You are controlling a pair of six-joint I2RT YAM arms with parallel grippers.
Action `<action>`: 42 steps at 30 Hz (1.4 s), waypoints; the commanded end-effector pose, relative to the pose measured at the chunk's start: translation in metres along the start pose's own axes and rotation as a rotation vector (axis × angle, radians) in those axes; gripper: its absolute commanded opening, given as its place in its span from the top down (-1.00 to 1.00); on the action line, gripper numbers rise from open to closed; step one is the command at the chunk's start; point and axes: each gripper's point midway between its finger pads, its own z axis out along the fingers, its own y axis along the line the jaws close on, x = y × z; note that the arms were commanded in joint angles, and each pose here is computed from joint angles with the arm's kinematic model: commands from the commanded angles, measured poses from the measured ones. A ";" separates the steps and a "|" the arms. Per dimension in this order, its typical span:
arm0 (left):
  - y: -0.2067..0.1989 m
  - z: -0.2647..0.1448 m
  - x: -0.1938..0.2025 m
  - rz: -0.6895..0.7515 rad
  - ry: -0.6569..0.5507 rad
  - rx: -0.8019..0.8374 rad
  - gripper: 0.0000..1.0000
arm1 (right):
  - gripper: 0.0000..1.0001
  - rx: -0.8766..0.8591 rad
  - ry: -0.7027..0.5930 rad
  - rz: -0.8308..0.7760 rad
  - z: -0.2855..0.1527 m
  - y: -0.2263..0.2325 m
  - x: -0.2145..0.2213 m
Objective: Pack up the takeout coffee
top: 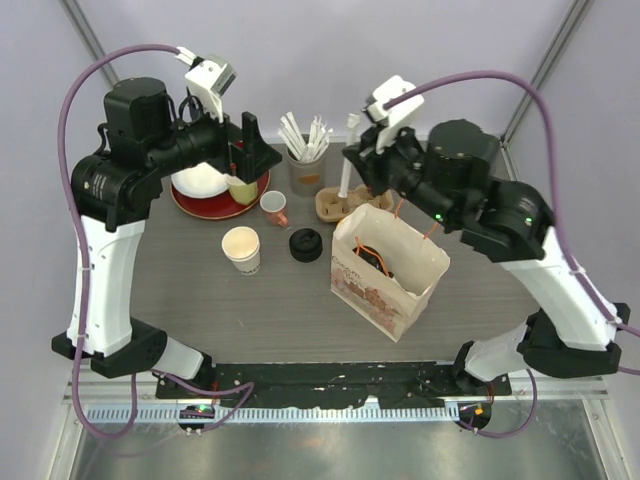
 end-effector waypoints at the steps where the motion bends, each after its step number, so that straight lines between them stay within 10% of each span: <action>1: 0.005 0.004 -0.003 0.034 -0.022 -0.015 -0.99 | 0.99 0.141 0.192 0.101 -0.041 -0.028 0.036; 18: 0.025 0.043 0.029 0.008 0.052 -0.030 -1.00 | 0.96 0.193 0.699 0.226 -0.069 -0.039 0.206; 22: 0.036 0.061 0.040 0.009 0.082 -0.043 -0.99 | 0.24 0.180 0.713 0.241 -0.062 -0.039 0.211; 28: 0.062 0.099 0.055 -0.015 0.123 -0.102 -1.00 | -0.05 0.157 0.608 0.244 -0.054 -0.042 0.175; 42: 0.137 0.238 0.079 0.108 0.149 -0.357 0.12 | -0.05 0.061 0.367 0.203 -0.055 -0.041 0.121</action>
